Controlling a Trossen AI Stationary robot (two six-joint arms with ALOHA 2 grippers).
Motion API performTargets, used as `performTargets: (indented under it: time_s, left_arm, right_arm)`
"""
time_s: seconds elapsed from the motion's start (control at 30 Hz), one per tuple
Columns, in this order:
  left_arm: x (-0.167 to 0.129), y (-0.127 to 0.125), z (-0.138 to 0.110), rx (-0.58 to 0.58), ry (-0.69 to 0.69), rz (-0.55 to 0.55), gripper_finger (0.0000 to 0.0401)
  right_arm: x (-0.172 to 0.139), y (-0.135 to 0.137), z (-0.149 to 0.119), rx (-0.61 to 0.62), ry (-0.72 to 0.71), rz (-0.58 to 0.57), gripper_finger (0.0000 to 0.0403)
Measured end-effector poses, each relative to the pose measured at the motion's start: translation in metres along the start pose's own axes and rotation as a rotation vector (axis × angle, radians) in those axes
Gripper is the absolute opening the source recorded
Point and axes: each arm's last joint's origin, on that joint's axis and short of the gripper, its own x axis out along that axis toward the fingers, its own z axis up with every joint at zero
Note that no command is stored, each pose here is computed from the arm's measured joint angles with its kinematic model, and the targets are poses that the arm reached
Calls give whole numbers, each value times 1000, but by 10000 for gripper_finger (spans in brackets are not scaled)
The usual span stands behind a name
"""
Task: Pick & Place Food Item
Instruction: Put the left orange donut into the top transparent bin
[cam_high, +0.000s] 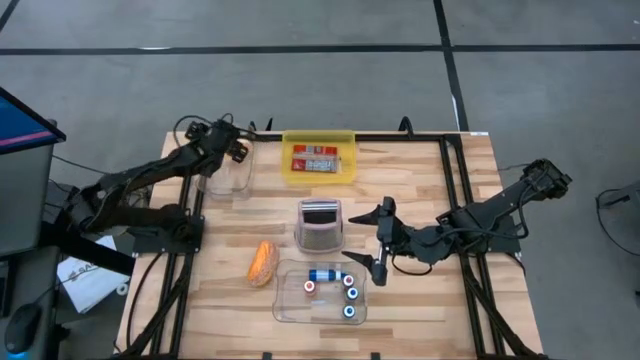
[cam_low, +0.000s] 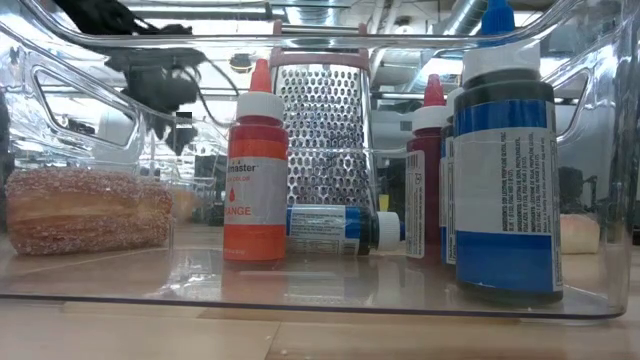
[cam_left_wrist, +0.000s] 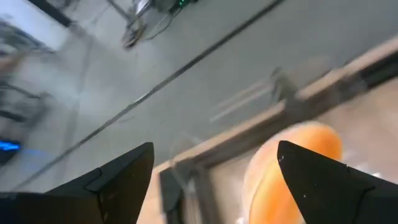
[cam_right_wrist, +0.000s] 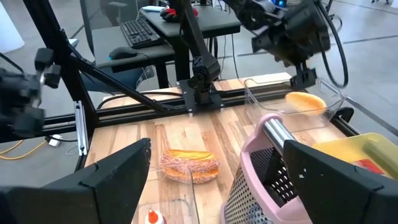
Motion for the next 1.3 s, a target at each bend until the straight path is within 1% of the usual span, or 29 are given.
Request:
performTargets:
  time_s: [0.07, 0.13, 0.23, 0.3, 0.4, 0.53, 0.63, 0.73, 0.87, 1.0, 1.13, 1.2, 1.27, 1.3]
  left_arm:
    - [-12, 6, 1, -70, -41, -79, 336]
    - [-25, 11, 1, -119, -75, -198, 335]
    - [-46, 16, -4, -148, -101, -458, 331]
    - [-59, 18, -9, -140, -112, -617, 327]
    - [-78, 19, -18, -121, -104, -806, 322]
    - [-100, 12, -28, -43, -67, -1039, 315]
    - [-115, 2, -36, 41, -31, -1171, 316]
    - [-130, -7, -42, 125, -29, -1248, 325]
    - [-151, -17, -53, 308, -77, -1341, 342]
    - [-170, -31, -67, 460, -88, -1372, 354]
    - [-191, -54, -89, 608, -58, -1342, 359]
    - [-199, -66, -102, 678, -34, -1304, 360]
    - [-206, -79, -114, 701, -20, -1258, 361]
    - [-208, -85, -119, 692, -5, -1231, 361]
  right_arm:
    - [0, 0, 0, 3, 0, 0, 354]
    - [0, 0, 0, 9, 0, -1, 354]
    - [0, 0, 0, 17, 0, -1, 354]
    - [0, 0, 0, 17, 1, -1, 354]
    - [0, 0, 0, 18, 0, -1, 354]
    - [0, 0, 1, 30, -11, 2, 354]
    - [0, 0, 1, 46, -12, 3, 354]
    - [-1, 1, 1, 53, -11, 7, 354]
    - [-1, 1, 1, 56, -5, 10, 354]
    - [-2, 2, 0, 54, -3, 15, 354]
    - [-2, 3, 0, 53, -2, 16, 354]
    - [-2, 2, 0, 52, 0, 15, 354]
    - [-2, 2, 0, 54, -1, 15, 354]
    - [-2, 2, 0, 55, -1, 15, 354]
